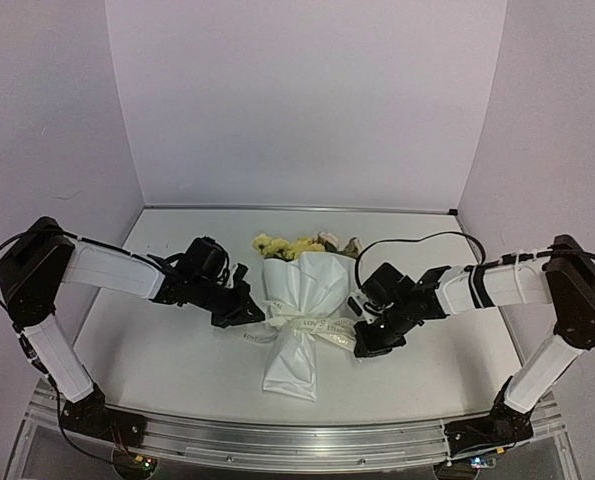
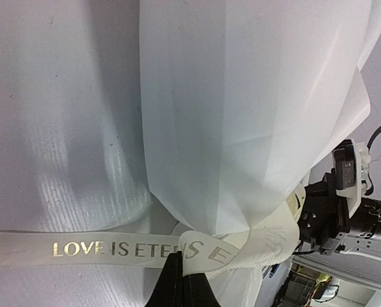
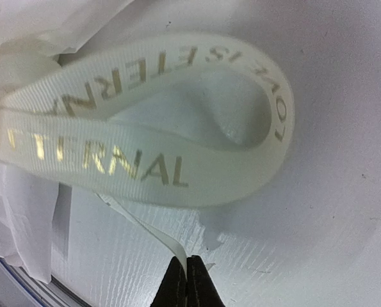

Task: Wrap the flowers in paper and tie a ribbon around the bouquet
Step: Cross the half-tied ribbon over the folded bouquet.

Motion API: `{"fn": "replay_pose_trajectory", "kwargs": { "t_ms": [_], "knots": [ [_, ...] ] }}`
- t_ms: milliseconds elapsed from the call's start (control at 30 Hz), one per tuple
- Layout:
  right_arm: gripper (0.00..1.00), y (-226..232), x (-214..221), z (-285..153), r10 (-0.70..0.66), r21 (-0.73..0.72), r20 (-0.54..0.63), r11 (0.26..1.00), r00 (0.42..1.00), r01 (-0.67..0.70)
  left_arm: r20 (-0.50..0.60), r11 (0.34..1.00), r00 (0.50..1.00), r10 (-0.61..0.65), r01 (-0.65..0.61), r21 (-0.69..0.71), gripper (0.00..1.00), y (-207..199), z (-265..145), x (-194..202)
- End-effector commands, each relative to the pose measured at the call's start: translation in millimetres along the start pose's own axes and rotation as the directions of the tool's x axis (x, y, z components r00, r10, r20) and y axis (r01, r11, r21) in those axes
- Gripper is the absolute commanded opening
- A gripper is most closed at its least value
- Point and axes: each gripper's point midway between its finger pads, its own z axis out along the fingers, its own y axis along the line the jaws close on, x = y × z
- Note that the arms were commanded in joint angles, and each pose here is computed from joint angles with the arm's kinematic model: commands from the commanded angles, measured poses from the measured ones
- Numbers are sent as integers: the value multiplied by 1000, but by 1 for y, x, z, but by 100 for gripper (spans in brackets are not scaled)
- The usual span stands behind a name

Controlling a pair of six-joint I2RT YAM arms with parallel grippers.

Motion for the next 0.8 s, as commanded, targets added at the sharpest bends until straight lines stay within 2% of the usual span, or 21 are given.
{"fn": "replay_pose_trajectory", "kwargs": {
  "t_ms": [0, 667, 767],
  "knots": [
    [0, 1, 3, -8, -10, 8, 27, 1000, 1000, 9, 71, 995, 993, 96, -94, -39, 0, -15, -22, -13],
    [0, -24, 34, -10, -65, 139, -67, 988, 996, 74, 47, 945, 963, 265, -250, -213, 0, 1, -38, -18],
    [0, -21, 34, -9, -73, 137, -73, 987, 995, 82, 47, 950, 962, 269, -257, -174, 7, -6, -35, -18]
  ]
}}
